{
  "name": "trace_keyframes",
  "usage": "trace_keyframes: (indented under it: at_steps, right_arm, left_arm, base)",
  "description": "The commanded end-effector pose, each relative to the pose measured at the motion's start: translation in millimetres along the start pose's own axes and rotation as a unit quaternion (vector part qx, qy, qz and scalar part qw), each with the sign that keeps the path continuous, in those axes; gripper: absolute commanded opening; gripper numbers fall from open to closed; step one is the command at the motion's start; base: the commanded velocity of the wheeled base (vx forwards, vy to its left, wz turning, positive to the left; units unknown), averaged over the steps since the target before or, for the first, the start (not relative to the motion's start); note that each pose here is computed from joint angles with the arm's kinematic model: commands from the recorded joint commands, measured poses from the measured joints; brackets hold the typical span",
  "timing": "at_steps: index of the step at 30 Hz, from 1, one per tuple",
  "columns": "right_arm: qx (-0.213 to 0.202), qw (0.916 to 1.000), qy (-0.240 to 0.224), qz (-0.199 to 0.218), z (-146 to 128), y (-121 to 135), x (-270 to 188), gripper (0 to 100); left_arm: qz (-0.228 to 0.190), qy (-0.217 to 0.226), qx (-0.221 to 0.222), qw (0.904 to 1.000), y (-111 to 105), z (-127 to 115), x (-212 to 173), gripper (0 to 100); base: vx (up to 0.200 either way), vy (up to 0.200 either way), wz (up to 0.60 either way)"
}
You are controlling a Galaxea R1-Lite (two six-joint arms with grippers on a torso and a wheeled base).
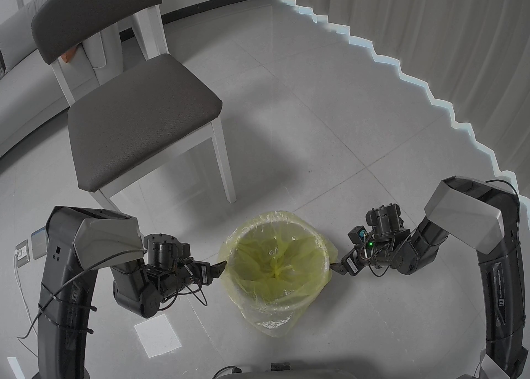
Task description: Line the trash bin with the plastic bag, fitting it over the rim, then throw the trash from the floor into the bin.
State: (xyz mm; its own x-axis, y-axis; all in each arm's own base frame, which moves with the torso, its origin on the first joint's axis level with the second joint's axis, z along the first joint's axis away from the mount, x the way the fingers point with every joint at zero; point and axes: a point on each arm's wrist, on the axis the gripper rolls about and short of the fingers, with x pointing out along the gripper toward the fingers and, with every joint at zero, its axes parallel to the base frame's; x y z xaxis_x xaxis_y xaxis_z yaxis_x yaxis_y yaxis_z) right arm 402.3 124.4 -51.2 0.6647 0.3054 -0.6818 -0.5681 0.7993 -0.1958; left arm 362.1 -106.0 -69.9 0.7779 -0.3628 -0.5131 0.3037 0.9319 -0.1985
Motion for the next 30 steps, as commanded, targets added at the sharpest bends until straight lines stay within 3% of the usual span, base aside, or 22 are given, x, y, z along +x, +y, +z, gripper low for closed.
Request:
trace_keyframes:
  at_steps: [1,7,19,30]
  right_arm:
    - [0.005,1.0,-0.004,-0.007,2.5,-7.1,-8.1,100]
    - [0.032,0.9984,-0.008,-0.045,-0.5,-45.6,-28.0,100]
    - [0.086,0.9909,0.021,-0.102,-20.1,-118.5,-29.6,100]
    - [0.066,0.987,0.067,-0.131,-40.2,-158.9,3.9,100]
  left_arm:
    - [0.0,-0.009,-0.004,1.0,0.1,7.4,-5.1,100]
    - [0.012,-0.01,-0.015,0.9998,9.6,11.9,-36.4,100]
    - [0.016,-0.031,-0.014,0.9993,11.9,13.8,-57.1,100]
    - [0.019,-0.034,-0.012,0.9992,11.3,9.8,-60.9,100]
  base:
    - [0.0,0.0,0.0]
    - [0.0,0.0,0.0]
    - [0.0,0.0,0.0]
    - [0.0,0.0,0.0]
